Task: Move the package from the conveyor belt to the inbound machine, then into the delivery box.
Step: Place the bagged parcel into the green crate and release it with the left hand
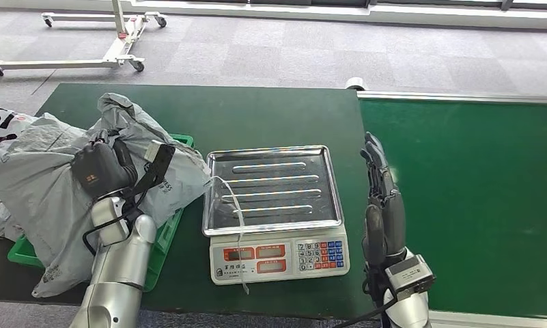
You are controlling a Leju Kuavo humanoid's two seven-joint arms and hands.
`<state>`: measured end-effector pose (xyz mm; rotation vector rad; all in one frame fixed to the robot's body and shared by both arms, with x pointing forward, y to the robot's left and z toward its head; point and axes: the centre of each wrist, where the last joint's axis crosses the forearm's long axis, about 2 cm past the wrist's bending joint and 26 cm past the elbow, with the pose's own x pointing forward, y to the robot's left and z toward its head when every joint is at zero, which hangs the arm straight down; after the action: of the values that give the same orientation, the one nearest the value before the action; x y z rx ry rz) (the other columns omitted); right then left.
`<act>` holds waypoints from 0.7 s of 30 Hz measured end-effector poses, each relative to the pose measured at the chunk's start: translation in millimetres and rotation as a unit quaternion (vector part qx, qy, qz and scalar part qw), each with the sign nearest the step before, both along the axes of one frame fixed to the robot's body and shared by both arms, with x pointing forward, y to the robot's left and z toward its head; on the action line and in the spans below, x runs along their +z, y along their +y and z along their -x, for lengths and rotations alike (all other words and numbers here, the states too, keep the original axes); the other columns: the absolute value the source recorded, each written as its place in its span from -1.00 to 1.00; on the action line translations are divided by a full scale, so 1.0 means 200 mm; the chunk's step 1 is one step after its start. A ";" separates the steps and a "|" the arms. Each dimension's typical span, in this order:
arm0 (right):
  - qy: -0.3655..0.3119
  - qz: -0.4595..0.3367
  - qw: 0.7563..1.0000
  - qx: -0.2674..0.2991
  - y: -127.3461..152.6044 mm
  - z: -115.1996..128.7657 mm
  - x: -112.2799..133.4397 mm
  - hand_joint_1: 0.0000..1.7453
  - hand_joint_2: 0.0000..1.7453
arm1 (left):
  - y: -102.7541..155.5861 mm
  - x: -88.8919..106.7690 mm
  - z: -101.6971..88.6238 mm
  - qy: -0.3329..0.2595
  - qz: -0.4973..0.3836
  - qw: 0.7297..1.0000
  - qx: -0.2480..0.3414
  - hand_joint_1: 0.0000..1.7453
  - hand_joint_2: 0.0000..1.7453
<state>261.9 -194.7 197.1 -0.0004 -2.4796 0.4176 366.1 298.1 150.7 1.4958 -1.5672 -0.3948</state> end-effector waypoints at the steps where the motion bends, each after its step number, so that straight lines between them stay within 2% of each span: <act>1: 0.000 0.000 1.000 0.001 0.00 0.00 0.00 -1.00 -1.00 | 0.00 -0.01 0.00 0.008 0.001 1.000 0.006 -1.00 1.00; 5: 0.001 0.000 1.000 0.004 0.00 0.00 0.00 -1.00 -1.00 | 0.02 -0.04 0.00 0.027 0.008 0.999 0.026 -1.00 1.00; 9: 0.001 -0.001 1.000 0.004 0.01 0.00 0.00 -1.00 -1.00 | 0.06 -0.03 0.01 0.011 0.017 0.999 0.026 -1.00 1.00; 13: 0.001 -0.003 1.000 0.003 0.01 0.00 0.00 -1.00 -1.00 | 0.11 0.01 0.03 -0.029 0.022 0.999 0.016 -1.00 -1.00; 19: 0.003 -0.003 1.000 0.003 0.01 0.00 0.00 -1.00 -1.00 | 0.17 0.06 0.10 -0.144 0.042 0.988 -0.018 -1.00 -1.00; 21: 0.005 -0.003 1.000 0.002 0.02 -0.01 -0.01 -1.00 -1.00 | 0.18 0.07 0.13 -0.211 0.079 0.974 -0.026 -1.00 0.00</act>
<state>263.1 -191.3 195.8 0.0100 -2.4716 0.4098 341.0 334.4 164.4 1.4796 -1.9210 0.0271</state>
